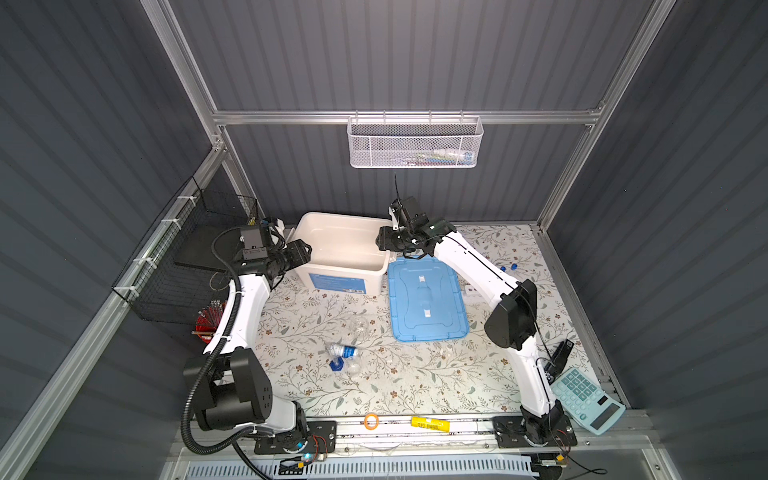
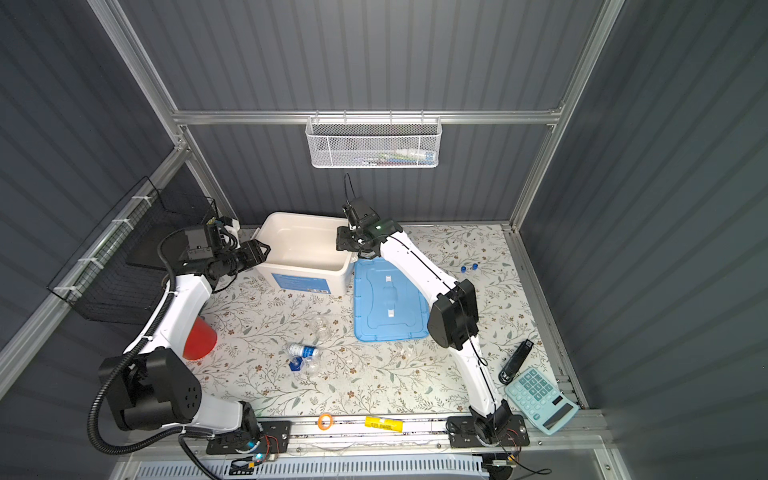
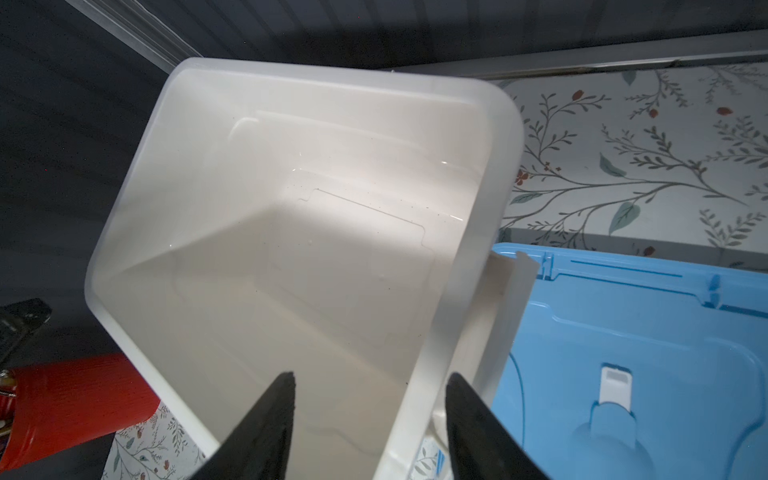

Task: Organize the chemistry lab equipment
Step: 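Lower both grippers and close them on the white bin's rims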

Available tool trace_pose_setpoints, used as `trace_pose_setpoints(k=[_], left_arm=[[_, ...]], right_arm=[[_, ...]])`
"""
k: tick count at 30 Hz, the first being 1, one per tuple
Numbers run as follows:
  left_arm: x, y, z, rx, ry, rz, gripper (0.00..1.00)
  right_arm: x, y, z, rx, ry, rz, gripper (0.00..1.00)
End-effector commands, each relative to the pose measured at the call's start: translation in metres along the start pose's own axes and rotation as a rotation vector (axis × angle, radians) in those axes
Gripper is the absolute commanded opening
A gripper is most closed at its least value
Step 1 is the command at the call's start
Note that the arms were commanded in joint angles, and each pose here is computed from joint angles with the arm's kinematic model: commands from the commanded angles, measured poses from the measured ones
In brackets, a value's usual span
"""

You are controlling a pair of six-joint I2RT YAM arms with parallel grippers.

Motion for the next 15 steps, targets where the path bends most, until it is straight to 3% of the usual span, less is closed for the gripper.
trace_pose_setpoints(k=[1,15], left_arm=[[-0.002,0.000,0.009,-0.017,-0.020,-0.017,0.65],[-0.004,0.004,0.012,-0.021,-0.026,-0.010,0.64]], right_arm=[[-0.005,-0.006,0.001,0.006,-0.012,0.019,0.59],[-0.018,-0.019,-0.018,0.047,-0.062,0.039,0.59]])
Point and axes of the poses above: each gripper's point midway between its finger pads, its own y axis back along the fingers, its own x axis along the line the jaws close on, z = x × y, the point moved 5 cm from there along y, back along the fingers, and after that the axes turned 2 degrees about y, right-handed, at the moved point
